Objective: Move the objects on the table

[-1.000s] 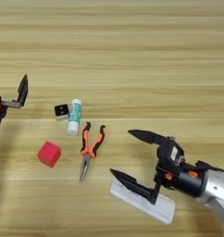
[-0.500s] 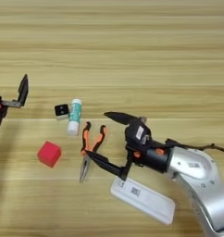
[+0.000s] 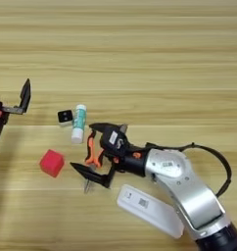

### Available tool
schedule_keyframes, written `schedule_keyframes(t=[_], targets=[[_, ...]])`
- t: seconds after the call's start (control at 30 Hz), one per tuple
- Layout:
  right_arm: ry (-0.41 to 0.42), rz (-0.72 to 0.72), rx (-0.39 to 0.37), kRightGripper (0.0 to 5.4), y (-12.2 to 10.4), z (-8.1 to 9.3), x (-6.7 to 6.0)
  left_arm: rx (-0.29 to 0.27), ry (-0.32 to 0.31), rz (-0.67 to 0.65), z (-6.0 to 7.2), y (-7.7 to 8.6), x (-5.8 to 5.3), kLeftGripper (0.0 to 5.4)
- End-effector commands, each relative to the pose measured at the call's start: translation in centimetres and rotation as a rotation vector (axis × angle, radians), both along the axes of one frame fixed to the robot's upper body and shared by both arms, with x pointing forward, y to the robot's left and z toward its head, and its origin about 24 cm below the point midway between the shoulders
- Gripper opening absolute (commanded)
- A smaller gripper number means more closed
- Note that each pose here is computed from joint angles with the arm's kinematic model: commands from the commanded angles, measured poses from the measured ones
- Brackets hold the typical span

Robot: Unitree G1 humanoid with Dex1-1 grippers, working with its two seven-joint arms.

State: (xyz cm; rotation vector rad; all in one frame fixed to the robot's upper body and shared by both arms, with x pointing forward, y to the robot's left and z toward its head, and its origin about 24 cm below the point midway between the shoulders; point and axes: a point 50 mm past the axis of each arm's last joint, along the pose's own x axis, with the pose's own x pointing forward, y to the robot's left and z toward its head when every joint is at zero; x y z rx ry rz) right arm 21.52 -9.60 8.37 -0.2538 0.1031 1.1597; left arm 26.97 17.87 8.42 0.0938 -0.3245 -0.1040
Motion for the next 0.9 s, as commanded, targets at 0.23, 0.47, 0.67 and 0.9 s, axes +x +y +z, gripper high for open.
schedule_keyframes(t=[0.23,0.47,0.67,0.9], targets=[[0.039,0.039,-0.031,5.38,2.2,-1.2,0.6,0.002,0.005,0.004,-0.1,-0.1,-0.3,5.40],[0.051,0.081,-0.041,5.38,3.5,-1.7,0.4,0.000,0.005,0.003,-0.1,-0.3,-0.4,5.40],[0.064,0.060,-0.059,5.38,4.3,-2.3,1.0,-0.001,0.002,0.003,0.0,-0.3,-0.4,5.40],[0.076,0.043,-0.077,5.38,5.1,-3.1,1.4,-0.004,0.001,0.004,0.0,-0.4,-0.5,5.40]])
